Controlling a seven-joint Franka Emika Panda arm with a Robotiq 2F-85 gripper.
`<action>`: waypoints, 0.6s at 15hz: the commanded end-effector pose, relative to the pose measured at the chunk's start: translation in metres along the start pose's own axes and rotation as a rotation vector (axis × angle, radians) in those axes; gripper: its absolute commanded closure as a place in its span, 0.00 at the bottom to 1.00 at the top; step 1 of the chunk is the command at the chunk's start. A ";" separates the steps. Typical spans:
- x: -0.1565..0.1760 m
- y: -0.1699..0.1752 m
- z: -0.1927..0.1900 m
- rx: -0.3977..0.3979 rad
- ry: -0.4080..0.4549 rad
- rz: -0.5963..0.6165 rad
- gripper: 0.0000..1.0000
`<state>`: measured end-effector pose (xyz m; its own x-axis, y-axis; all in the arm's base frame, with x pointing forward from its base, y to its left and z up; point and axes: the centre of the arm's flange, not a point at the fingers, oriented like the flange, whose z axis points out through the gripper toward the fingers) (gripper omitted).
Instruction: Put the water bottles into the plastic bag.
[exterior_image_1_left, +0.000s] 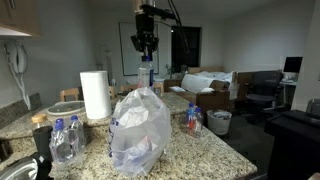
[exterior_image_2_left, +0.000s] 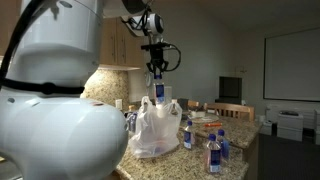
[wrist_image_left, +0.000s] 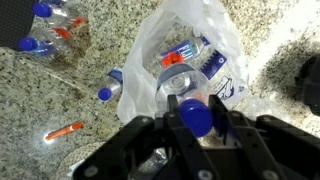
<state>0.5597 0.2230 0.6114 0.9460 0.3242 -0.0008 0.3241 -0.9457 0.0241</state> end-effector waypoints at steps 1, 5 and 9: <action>0.026 0.005 0.037 0.077 -0.134 -0.004 0.86; 0.020 0.017 0.082 0.119 -0.232 0.028 0.38; -0.014 0.024 0.063 0.112 -0.141 0.034 0.17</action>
<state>0.5894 0.2119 0.5309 0.9364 0.2851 -0.2048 0.2761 -0.9585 -0.0716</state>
